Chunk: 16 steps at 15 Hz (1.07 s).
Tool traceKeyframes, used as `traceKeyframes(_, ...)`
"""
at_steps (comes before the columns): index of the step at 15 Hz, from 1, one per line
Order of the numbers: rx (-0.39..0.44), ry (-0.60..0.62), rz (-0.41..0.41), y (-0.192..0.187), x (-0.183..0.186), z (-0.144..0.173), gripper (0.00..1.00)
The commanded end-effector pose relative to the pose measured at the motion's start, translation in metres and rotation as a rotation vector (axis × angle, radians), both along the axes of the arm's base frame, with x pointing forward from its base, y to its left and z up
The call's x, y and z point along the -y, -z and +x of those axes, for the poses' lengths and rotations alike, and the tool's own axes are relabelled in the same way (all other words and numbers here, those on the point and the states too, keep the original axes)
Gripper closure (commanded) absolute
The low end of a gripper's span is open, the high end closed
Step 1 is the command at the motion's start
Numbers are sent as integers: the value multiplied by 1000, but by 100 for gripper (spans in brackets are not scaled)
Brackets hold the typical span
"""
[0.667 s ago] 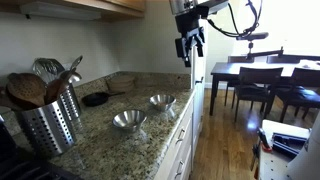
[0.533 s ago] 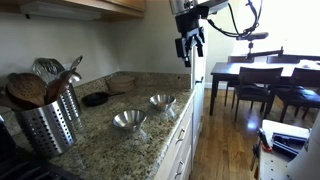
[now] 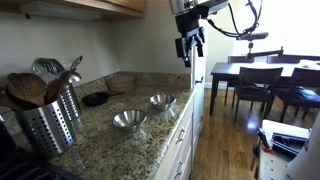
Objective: Transfer the contents in the right silver bowl to the left bowl
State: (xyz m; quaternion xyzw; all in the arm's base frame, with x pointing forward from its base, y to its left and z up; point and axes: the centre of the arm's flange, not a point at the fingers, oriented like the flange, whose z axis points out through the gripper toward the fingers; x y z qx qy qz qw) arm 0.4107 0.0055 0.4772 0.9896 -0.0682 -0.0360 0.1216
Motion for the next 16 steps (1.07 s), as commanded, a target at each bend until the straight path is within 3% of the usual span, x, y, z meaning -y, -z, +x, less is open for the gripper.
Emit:
traceKeyframes(1, 0, 0, 0, 0, 0, 0, 0)
traceKeyframes(8, 6, 44, -18, 11, 7, 5, 0)
traceKeyframes(16, 35, 92, -92, 31, 12, 14, 0)
